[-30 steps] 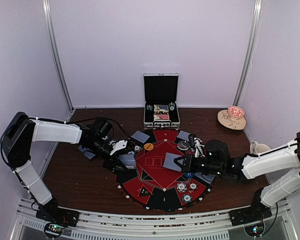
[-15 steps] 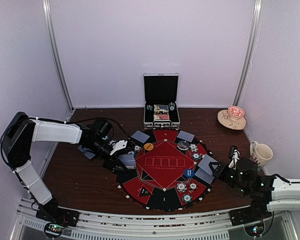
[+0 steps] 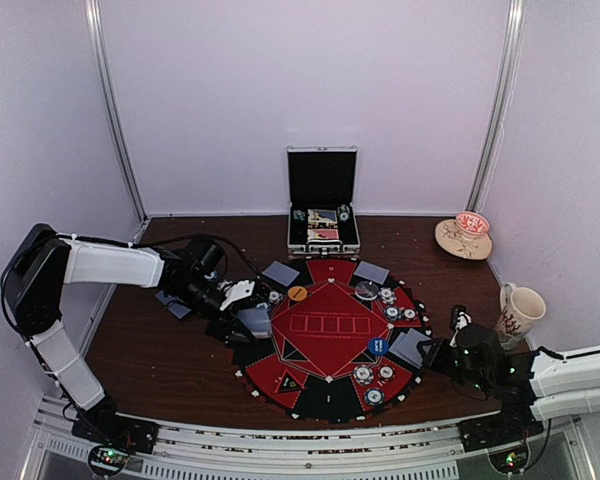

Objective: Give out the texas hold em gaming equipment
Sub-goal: Distribute the poker card in the small blind area.

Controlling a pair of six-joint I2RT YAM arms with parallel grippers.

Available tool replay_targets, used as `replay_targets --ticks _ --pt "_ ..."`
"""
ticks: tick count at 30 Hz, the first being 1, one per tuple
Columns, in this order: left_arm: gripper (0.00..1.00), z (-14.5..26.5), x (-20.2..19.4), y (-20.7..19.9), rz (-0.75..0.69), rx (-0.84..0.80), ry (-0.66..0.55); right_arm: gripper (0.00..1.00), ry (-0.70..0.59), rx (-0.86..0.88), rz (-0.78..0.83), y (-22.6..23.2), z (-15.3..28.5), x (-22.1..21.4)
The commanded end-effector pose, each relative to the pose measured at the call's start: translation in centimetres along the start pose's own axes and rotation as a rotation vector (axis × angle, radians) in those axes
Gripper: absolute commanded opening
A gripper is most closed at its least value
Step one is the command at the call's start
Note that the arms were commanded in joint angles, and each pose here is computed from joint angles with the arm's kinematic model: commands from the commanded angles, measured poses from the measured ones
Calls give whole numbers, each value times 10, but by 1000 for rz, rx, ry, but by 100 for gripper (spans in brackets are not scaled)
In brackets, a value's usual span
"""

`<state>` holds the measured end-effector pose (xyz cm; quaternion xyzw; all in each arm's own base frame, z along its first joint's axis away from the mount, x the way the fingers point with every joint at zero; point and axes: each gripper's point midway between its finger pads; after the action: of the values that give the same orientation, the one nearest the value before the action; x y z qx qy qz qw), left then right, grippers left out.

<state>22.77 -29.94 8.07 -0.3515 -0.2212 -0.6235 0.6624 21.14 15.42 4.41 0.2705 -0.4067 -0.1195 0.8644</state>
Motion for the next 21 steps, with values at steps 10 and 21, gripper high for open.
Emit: replay_targets --ticks 10,21 --pt "45 1 10 0 -32 -12 -29 0 -27 22 -8 7 -2 9" --pt "45 0 9 0 -29 -12 -25 2 18 14 16 6 -9 0"
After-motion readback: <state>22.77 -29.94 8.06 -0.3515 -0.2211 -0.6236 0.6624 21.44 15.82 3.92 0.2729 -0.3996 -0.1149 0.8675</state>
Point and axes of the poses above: each gripper's point midway between its finger pads, its own z axis back along the fingers, its own y axis along the line the jaws close on, x = y × z, and after that the axes turned 5 degrees about z, right-handed
